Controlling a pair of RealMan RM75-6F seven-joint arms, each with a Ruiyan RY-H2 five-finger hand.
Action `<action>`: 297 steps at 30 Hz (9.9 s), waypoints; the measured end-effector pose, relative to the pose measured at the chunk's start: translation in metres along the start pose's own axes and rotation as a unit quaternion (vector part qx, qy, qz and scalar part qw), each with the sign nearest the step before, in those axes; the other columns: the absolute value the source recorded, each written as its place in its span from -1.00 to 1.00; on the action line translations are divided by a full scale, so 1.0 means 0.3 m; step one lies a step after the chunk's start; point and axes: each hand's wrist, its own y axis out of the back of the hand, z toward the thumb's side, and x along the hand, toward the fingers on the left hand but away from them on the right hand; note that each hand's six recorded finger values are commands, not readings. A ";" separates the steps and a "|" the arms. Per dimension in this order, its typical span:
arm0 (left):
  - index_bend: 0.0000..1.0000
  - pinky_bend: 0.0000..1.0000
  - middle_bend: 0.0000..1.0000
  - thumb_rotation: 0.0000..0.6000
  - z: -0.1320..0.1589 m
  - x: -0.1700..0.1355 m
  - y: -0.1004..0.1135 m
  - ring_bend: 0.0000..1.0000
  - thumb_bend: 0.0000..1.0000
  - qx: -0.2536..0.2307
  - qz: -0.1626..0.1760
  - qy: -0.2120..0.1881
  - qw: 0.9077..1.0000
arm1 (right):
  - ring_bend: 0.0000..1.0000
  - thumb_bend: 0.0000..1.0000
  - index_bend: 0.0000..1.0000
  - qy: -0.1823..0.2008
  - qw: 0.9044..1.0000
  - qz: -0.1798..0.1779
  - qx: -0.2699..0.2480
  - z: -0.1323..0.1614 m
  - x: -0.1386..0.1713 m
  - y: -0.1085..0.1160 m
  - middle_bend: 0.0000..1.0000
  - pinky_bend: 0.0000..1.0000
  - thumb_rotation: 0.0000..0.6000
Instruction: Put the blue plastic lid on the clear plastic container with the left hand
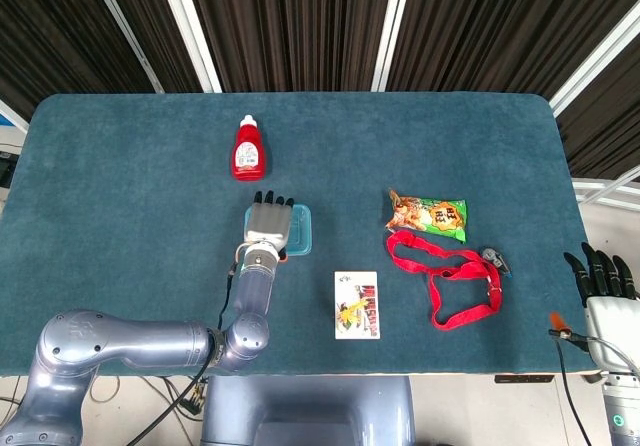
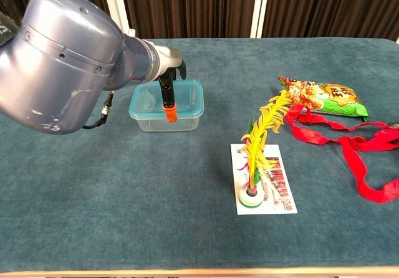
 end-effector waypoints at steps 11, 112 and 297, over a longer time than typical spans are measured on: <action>-0.67 -1.00 -0.31 1.00 -0.019 0.011 -0.012 -1.00 -0.46 0.002 -0.001 0.006 1.000 | -0.93 -0.46 -0.73 -0.001 1.000 0.000 0.000 -0.001 0.000 0.000 -1.00 -1.00 1.00; -0.03 -0.75 -0.14 1.00 -0.062 0.067 0.033 -0.80 -0.08 0.011 0.127 -0.187 0.974 | -0.93 -0.46 -0.73 -0.020 1.000 0.005 0.003 -0.010 0.001 -0.008 -1.00 -1.00 1.00; 0.28 -0.74 0.16 1.00 -0.058 -0.093 0.056 -0.67 -0.04 -0.034 0.104 -0.201 0.974 | -0.93 -0.46 -0.72 -0.026 1.000 0.015 0.002 -0.010 0.006 -0.014 -1.00 -1.00 1.00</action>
